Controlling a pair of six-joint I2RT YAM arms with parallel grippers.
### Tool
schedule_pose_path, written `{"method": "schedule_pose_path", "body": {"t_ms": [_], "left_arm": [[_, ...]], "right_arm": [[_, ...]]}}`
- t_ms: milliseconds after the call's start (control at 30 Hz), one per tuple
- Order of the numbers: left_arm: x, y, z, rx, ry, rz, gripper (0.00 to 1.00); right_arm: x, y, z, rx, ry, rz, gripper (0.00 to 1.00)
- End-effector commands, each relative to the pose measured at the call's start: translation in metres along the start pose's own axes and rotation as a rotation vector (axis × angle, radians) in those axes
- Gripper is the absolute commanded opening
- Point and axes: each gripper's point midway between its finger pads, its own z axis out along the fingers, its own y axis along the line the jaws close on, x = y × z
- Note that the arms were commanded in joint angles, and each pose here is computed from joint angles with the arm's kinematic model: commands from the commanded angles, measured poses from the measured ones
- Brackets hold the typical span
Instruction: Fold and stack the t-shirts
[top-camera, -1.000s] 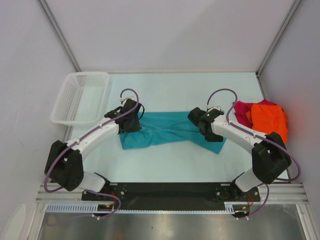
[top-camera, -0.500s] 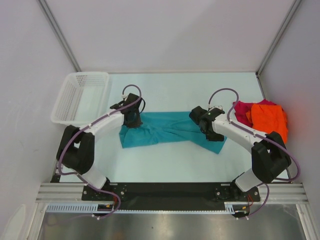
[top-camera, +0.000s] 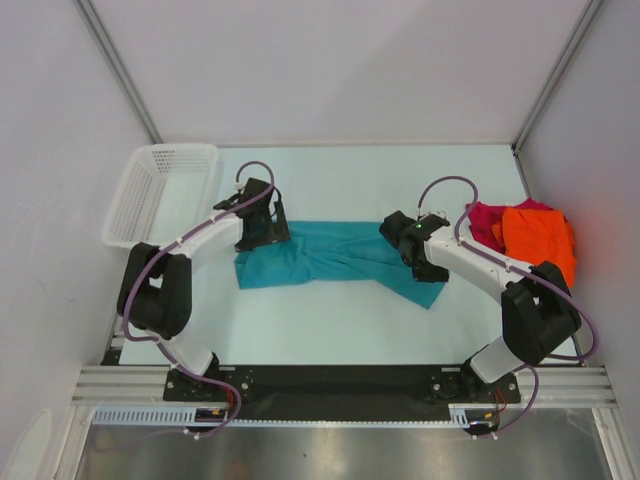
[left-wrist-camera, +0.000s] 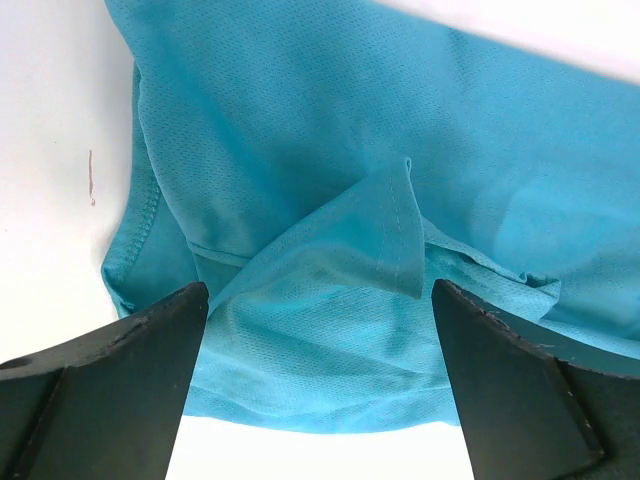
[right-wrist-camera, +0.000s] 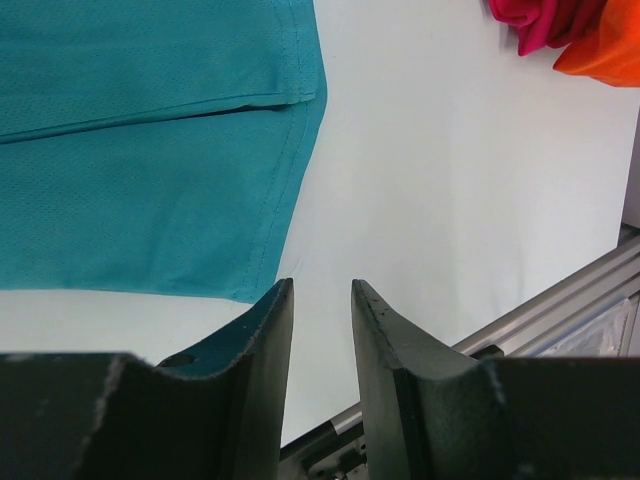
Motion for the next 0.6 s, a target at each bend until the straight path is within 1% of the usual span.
{"method": "schedule_pose_path", "body": {"t_ms": [0,333,567], "left_arm": [[-0.018,-0.006,-0.008,0.024,-0.044,0.002,0.99],[-0.022,-0.01,-0.022,0.057,-0.068,-0.014,0.99],[-0.035,-0.023,-0.055,0.086,-0.137,-0.001,0.99]], "right_arm": [[-0.012,0.002,-0.006,-0.014,-0.024,0.014,0.35],[-0.01,0.004,-0.008,-0.018,-0.022,0.016,0.35],[-0.01,0.01,-0.009,-0.028,-0.025,0.012,0.35]]}}
